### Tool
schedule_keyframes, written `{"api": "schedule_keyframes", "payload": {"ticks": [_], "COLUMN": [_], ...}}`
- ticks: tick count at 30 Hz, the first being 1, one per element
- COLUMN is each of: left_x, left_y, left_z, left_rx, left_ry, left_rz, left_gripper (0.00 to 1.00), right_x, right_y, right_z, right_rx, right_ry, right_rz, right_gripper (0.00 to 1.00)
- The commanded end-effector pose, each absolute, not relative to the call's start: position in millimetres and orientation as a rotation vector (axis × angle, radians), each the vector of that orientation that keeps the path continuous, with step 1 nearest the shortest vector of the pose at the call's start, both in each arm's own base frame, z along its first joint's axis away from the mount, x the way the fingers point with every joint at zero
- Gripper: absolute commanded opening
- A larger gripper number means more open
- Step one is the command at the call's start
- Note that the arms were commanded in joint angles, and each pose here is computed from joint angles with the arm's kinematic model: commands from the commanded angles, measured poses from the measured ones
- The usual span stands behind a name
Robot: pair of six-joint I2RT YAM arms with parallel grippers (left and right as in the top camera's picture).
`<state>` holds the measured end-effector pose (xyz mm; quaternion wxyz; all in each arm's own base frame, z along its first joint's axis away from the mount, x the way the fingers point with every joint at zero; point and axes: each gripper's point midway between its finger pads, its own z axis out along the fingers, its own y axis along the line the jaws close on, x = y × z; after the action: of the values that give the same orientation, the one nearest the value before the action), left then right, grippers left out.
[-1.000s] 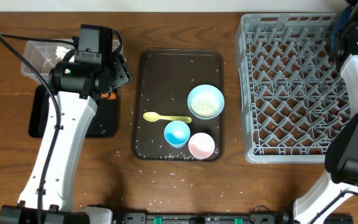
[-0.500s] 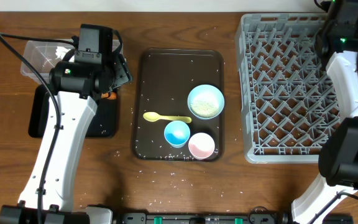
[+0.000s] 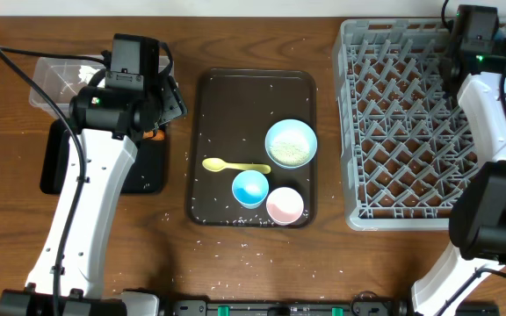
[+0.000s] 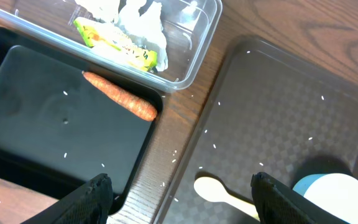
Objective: Sort waste into correct bins and load items into the dishwasher rack
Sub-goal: 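Lower blue plate into back of dish rack and release, then reach left gripper to white rice bowl and grasp its rim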
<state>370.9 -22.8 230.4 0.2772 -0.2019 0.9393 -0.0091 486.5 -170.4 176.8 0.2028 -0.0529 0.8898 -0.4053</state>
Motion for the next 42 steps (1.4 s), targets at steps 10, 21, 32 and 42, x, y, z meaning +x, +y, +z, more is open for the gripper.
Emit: {"api": "schedule_keyframes", "payload": {"ticks": [10,21,32,42], "left_x": [370.0,369.8,369.8,369.4], "left_y": [-19.4,-19.4,-19.4,-19.4], "left_z": [224.3,224.2,224.2,224.0], "left_rx": [-0.557,-0.547,-0.548,-0.548], "left_ry": [2.531,2.534,2.534,2.535], "left_rz": [-0.002,0.001,0.001,0.002], "left_gripper": [0.74,0.74,0.75,0.75], "right_x": [505.3,507.0,480.1,424.6], "right_y": [-115.6,-5.4,139.2,199.1], "right_z": [173.7,250.6,226.8,136.3], "right_rx": [-0.156,-0.365,-0.333,-0.275], "right_ry": [2.528,2.412,2.484,2.750], "right_rz": [-0.613,0.068,0.593,0.239], "right_gripper": [0.99,0.99,0.79,0.70]}}
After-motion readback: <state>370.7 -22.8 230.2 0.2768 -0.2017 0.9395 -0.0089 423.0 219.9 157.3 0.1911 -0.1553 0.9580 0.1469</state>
